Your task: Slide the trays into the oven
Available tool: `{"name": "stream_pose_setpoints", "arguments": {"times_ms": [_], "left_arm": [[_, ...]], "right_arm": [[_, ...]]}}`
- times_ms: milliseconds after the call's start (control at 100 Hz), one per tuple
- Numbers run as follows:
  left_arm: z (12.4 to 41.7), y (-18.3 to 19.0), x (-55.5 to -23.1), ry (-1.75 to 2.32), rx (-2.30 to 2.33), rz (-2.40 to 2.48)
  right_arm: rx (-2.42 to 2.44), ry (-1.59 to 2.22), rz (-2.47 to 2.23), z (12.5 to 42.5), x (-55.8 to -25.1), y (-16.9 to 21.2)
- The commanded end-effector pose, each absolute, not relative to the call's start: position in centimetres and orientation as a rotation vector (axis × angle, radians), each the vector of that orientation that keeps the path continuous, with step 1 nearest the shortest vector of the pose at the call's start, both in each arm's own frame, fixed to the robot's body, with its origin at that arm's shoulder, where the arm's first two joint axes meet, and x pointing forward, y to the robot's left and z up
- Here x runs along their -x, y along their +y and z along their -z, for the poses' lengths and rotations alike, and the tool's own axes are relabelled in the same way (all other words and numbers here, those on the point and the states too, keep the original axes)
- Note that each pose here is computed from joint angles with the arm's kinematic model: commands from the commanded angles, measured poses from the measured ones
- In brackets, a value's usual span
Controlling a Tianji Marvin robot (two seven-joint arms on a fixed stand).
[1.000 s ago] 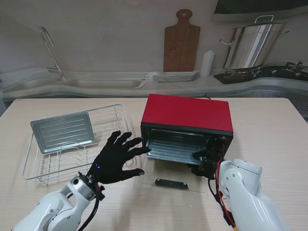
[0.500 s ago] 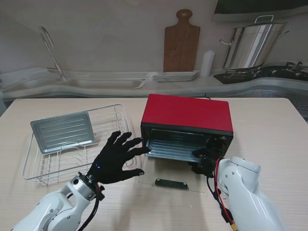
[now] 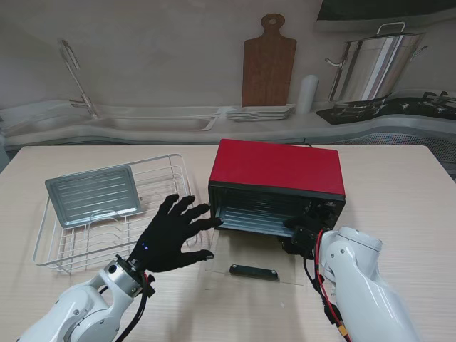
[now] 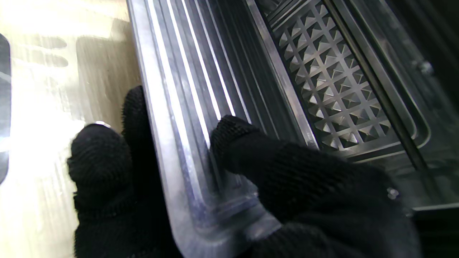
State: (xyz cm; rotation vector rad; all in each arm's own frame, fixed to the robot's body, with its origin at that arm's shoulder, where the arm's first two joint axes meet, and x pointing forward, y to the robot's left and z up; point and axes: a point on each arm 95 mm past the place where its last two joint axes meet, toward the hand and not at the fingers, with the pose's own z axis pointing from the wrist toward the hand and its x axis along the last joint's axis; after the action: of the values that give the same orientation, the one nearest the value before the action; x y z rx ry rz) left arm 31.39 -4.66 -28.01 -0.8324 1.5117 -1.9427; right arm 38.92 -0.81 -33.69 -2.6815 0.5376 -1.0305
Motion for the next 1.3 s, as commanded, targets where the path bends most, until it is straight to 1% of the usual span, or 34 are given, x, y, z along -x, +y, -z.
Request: {"name": "stream_pose_setpoints", "arguments": {"times_ms": [0, 560, 1290], "left_arm": [[28.0, -4.8, -31.2, 1.526, 0.843, 1.936], [28.1, -4.9, -31.2, 1.526, 0.845, 1.936], [28.2, -4.8, -31.0, 1.519, 0.844, 1.941]], "right_arm": [[2.653, 0.54, 1.038, 33.5, -39.2, -0.3], [2.613, 0.548, 1.034, 33.5, -38.9, -0.6], [2.614, 0.557, 1.06, 33.8, -37.7, -1.6]]}}
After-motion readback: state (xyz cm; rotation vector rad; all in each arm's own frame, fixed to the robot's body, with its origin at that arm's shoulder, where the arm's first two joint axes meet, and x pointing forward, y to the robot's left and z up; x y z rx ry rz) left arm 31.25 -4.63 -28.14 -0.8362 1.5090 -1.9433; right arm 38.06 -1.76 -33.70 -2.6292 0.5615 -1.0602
